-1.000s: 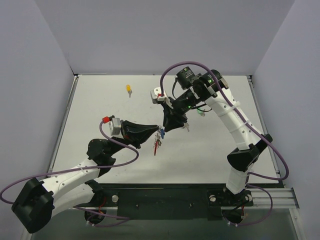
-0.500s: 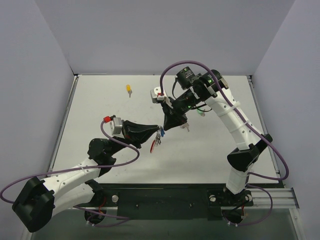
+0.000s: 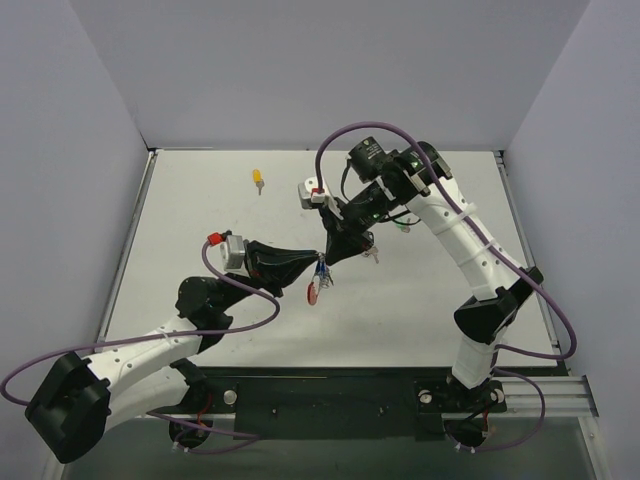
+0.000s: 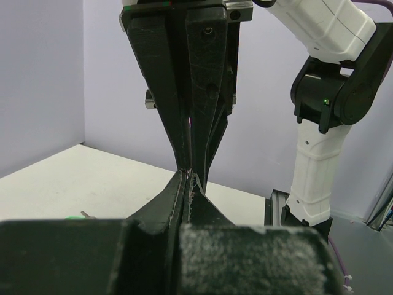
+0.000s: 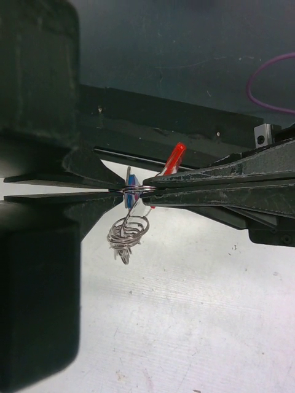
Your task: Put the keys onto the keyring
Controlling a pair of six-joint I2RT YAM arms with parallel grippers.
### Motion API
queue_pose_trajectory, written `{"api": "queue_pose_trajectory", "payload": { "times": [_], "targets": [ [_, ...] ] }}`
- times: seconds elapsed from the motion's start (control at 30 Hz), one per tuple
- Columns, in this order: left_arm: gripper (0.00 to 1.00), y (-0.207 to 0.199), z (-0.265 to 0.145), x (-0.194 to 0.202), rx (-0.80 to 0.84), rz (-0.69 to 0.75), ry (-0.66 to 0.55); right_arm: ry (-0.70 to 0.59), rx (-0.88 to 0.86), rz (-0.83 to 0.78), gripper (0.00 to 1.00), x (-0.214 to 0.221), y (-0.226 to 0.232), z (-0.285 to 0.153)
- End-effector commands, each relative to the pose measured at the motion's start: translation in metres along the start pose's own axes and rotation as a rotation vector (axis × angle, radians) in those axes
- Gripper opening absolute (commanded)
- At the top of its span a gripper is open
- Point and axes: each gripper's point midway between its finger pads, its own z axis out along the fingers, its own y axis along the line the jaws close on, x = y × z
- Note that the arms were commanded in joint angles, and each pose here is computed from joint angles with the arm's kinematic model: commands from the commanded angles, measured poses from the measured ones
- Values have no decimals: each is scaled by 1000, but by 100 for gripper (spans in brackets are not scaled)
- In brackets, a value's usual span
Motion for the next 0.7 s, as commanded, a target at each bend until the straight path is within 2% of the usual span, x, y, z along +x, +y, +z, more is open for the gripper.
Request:
{"api": "queue_pose_trajectory", "payload": {
  "times": [0.0, 0.67],
  "targets": [
    [0, -8, 6, -29, 35, 52, -107, -6, -82, 72, 0, 0, 27, 1],
    [0, -16, 7, -39, 75, 45, -158, -82, -151, 130, 0, -12, 27, 10]
  ]
}}
